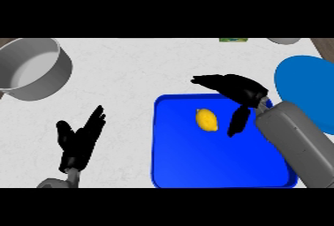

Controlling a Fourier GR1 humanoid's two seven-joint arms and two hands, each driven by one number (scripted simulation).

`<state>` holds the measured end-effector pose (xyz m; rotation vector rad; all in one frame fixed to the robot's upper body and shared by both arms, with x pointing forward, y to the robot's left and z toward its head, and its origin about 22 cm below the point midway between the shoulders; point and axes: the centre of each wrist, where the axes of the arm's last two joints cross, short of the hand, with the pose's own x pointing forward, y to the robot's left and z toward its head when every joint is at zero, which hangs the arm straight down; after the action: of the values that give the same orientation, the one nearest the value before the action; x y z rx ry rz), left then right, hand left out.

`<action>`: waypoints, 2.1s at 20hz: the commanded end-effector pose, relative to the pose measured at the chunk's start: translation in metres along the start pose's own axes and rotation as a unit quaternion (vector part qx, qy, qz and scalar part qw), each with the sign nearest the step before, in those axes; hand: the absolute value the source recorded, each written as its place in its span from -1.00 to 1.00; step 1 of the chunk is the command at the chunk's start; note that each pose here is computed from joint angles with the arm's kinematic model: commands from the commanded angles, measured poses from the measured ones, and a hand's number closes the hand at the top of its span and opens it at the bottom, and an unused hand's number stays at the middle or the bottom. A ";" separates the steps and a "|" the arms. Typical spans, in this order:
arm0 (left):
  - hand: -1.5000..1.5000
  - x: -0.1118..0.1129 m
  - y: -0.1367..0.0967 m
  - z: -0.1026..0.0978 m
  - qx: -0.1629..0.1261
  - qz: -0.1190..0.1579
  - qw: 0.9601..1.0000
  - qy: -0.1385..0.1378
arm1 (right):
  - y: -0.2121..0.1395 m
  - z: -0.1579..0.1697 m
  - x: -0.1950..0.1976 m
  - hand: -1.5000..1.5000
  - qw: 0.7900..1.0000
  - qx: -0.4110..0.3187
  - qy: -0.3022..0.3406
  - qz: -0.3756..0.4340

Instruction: Pick the lemon from the tray and place it in the plate

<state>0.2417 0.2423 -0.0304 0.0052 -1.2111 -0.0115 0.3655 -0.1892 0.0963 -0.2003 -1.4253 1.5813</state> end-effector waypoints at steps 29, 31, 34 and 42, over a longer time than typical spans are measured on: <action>0.00 -0.013 -0.012 0.007 0.005 0.004 1.000 0.010 | 0.078 -0.035 -0.009 1.00 0.990 0.061 0.023 0.129; 0.00 -0.015 0.009 -0.006 0.001 0.004 1.000 0.008 | 0.088 -0.037 -0.007 1.00 0.991 0.046 0.013 0.128; 0.00 -0.006 -0.013 0.018 0.000 0.003 1.000 0.016 | 0.079 -0.043 -0.016 1.00 0.989 0.035 0.013 0.141; 0.00 -0.004 0.002 0.010 0.006 0.005 1.000 0.009 | 0.086 -0.025 -0.007 1.00 0.990 -0.108 0.022 0.091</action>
<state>0.2327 0.2413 -0.0295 0.0066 -1.2124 -0.0054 0.3547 -0.1582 0.0172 -0.4455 -1.5098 1.7291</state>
